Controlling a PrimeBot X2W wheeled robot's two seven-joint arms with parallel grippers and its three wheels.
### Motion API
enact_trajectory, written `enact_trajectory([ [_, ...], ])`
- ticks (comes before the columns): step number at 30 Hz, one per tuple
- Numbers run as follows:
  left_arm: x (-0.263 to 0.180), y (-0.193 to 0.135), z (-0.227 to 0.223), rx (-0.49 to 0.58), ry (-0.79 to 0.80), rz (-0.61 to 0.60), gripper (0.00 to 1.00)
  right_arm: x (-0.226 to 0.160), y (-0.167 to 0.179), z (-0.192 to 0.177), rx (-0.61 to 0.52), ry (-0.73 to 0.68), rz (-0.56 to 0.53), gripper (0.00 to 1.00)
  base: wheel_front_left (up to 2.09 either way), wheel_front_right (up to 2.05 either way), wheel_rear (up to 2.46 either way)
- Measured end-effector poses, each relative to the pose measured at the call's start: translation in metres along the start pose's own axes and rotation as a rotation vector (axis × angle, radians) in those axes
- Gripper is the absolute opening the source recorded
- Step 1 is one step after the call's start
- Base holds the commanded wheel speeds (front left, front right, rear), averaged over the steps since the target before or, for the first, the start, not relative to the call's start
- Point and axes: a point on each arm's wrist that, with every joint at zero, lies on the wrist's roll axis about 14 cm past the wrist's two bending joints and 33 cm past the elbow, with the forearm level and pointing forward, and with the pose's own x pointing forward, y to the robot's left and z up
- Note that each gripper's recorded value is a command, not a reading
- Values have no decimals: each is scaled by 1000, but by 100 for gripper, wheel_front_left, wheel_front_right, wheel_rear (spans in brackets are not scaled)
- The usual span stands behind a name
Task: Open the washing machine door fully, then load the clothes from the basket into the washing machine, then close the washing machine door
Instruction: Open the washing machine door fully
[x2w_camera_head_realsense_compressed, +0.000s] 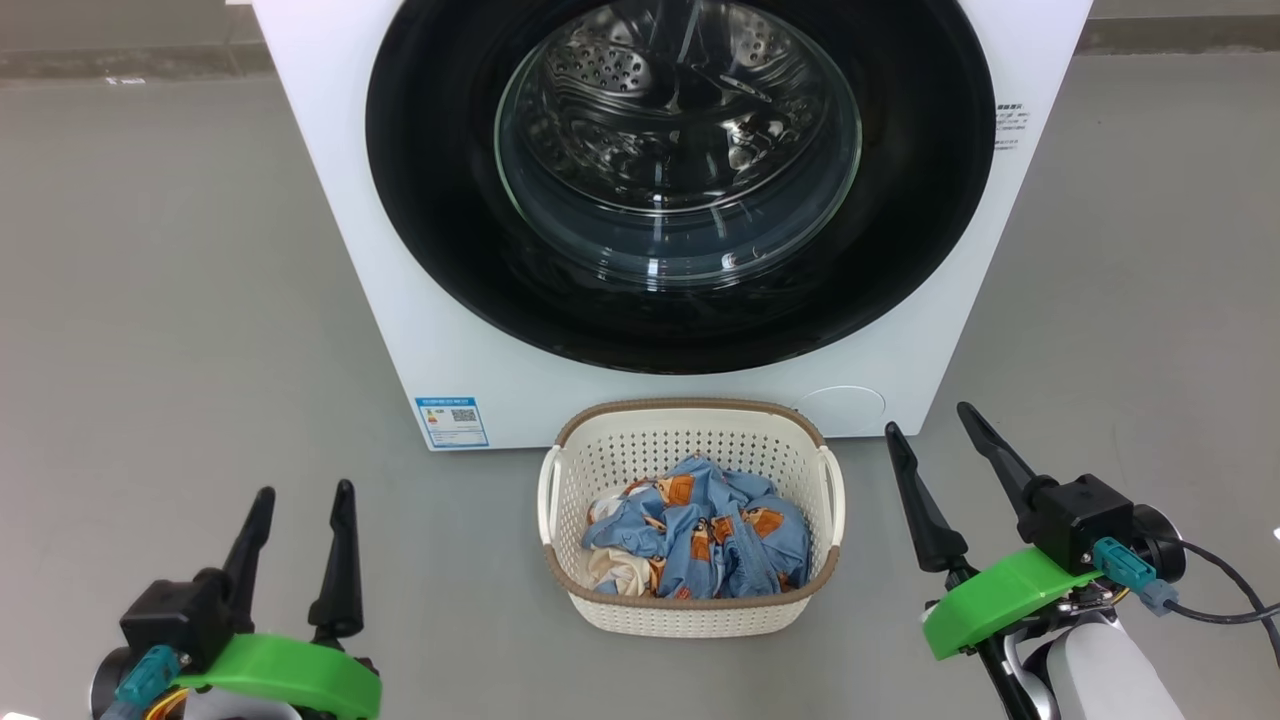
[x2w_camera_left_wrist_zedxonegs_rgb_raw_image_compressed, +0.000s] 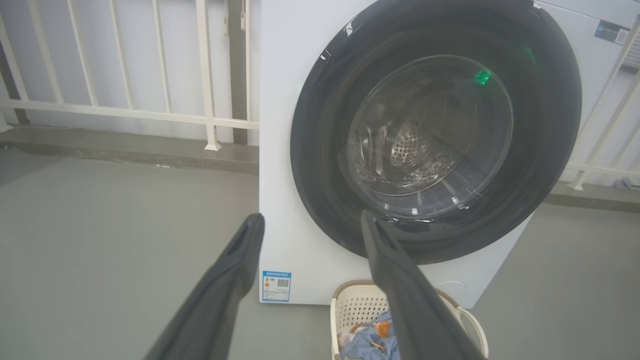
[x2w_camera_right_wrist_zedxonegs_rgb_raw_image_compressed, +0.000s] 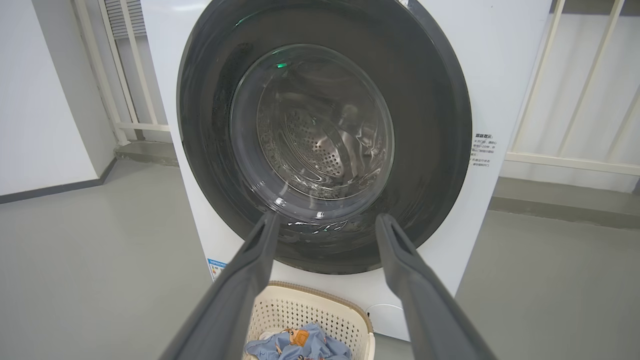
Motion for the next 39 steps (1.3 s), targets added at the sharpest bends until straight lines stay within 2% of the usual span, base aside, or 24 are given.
enact_trajectory([
  [14,0,3,0,13,5,1,100,0,1,0,4,-1,0,100,25,25,-51],
  [30,0,3,-3,9,11,0,100,0,-2,0,4,-1,-9,100,112,112,-224],
  [39,1,2,-3,4,11,-5,100,-1,-7,1,3,-4,-22,100,73,73,-146],
])
